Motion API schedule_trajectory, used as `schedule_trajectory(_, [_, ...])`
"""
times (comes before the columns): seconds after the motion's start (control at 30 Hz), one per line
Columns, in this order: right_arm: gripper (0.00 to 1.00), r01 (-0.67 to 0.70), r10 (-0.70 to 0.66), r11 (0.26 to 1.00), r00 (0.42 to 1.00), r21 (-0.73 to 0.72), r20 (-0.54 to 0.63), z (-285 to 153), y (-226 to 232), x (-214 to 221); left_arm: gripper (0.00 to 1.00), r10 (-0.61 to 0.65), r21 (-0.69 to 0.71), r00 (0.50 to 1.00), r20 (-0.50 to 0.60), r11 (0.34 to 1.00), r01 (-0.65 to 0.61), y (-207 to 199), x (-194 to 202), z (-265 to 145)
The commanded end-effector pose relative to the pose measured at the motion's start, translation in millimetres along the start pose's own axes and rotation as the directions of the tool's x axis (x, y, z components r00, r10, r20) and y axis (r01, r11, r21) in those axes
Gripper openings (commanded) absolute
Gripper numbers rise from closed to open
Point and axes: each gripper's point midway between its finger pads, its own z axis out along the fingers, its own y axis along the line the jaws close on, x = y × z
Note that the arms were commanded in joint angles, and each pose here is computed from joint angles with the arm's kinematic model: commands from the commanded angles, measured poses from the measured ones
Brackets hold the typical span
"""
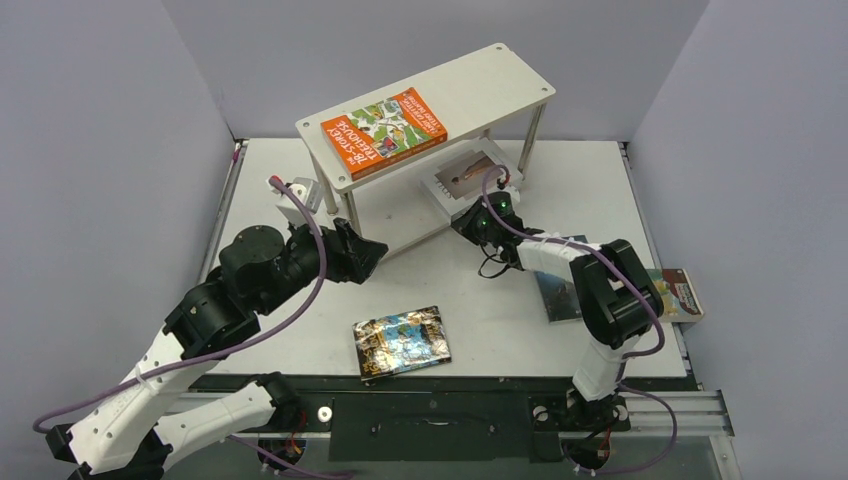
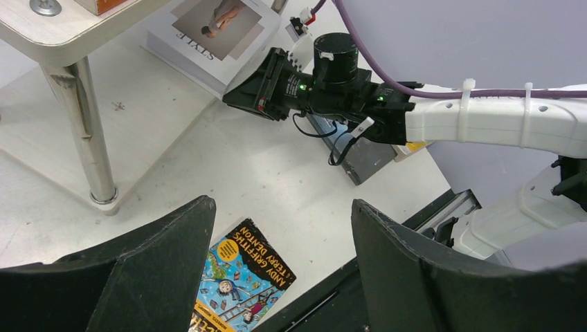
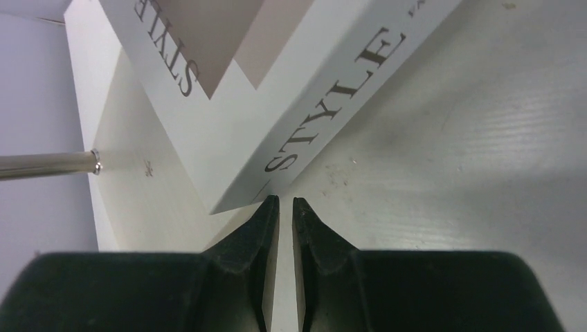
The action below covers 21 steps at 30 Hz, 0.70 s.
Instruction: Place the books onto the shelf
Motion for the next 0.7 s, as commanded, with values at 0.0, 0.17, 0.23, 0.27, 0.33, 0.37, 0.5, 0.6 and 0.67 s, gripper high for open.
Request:
schedule_trajectory(0.0, [0.10,-0.021,0.027,0.996,0.997,-0.086,0.070,8,30,-32,0.70,-0.011,0.020,0.998,0.065,1.000,0.010,-8,-23,-12])
schedule_trajectory(0.17, [0.10,-0.034,0.040,0.996,0.996,-0.088,0.074,10,30,-37,0.70,-0.012,0.024,0.998,0.069,1.000,0.011,-8,-25,-13])
schedule_trajectory(0.23, [0.10,-0.033,0.040,0.995,0.996,-0.091,0.074,8,30,-36,0.70,-0.013,0.024,0.997,0.071,1.000,0.011,-8,-25,-13])
schedule_trajectory(0.27, [0.10,-0.032,0.040,0.995,0.996,-0.098,0.078,4,32,-38,0.70,-0.012,0.025,0.998,0.069,1.000,0.010,-9,-25,-13])
schedule_trajectory(0.33, [0.09,-0.031,0.039,0.994,0.996,-0.106,0.079,-3,33,-37,0.70,-0.012,0.026,0.998,0.068,1.000,0.010,-9,-24,-13])
schedule_trajectory(0.37, [0.09,-0.030,0.039,0.994,0.996,-0.109,0.084,-6,33,-38,0.70,-0.012,0.025,0.998,0.067,1.000,0.010,-8,-24,-12])
schedule_trajectory(0.5, [0.09,-0.019,0.034,0.993,0.991,-0.115,0.128,-29,36,-48,0.70,-0.012,0.023,0.998,0.065,1.000,0.010,-8,-23,-11])
schedule_trajectory(0.6, [0.10,0.009,0.014,0.993,0.983,-0.121,0.181,-46,45,-65,0.70,-0.011,0.031,0.998,0.060,0.999,0.010,-10,-22,-9])
schedule_trajectory(0.67, [0.10,0.029,-0.005,0.993,0.981,-0.118,0.196,-52,51,-71,0.70,-0.011,0.034,0.998,0.059,0.999,0.009,-10,-22,-7])
